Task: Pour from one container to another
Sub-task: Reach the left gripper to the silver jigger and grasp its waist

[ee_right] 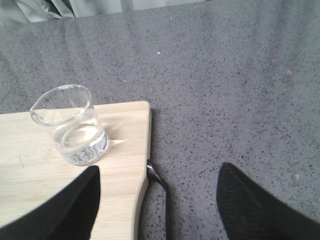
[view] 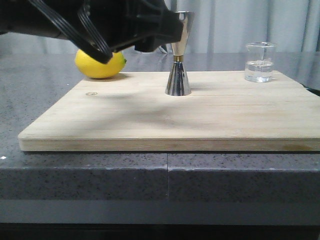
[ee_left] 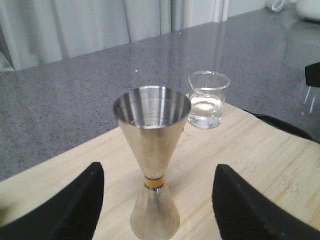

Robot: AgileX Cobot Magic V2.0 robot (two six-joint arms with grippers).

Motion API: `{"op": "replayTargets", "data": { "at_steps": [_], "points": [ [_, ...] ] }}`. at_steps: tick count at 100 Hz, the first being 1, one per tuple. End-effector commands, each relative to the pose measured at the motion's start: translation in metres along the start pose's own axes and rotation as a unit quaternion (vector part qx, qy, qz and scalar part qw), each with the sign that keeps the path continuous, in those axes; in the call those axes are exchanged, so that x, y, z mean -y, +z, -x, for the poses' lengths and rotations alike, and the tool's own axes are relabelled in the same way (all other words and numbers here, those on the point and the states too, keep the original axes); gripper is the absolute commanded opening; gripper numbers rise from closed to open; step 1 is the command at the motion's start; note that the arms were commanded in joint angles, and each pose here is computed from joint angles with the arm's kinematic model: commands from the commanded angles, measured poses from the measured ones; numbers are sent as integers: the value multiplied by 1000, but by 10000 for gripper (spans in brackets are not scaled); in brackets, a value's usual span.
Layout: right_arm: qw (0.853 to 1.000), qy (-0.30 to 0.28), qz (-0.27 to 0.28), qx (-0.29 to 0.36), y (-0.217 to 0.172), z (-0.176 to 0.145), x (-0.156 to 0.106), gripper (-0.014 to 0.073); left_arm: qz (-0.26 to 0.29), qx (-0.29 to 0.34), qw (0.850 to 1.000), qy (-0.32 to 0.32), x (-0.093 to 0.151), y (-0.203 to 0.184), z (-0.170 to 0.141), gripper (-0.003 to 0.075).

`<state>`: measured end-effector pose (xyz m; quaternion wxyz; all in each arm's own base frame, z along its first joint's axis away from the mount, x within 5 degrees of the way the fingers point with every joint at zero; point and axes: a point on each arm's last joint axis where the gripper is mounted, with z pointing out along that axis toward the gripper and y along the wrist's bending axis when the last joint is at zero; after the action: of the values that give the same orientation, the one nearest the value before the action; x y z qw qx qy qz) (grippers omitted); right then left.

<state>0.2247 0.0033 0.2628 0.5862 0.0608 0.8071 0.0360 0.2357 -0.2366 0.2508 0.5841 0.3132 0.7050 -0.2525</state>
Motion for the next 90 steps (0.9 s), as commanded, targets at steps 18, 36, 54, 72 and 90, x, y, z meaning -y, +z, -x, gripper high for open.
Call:
{"op": "replayTargets", "data": {
  "at_steps": [18, 36, 54, 72, 90],
  "points": [
    [998, -11, 3, 68, -2, 22, -2, 450, -21, 87, 996, -17, 5, 10, 14, 440],
    [998, -13, 3, 68, -2, 22, -2, 450, -25, 89, 995, -31, 6, 19, 4, 440],
    [998, -17, 4, 68, -2, 22, -3, 450, -26, 90, 995, -33, 5, 29, 2, 440],
    [998, -18, 4, 68, -2, 22, -3, 450, -33, 92, 995, -36, 6, 42, 5, 440],
    [997, -20, 5, 69, -2, 22, -3, 450, -28, 94, 994, -42, 0, 46, 6, 440]
  ]
}}
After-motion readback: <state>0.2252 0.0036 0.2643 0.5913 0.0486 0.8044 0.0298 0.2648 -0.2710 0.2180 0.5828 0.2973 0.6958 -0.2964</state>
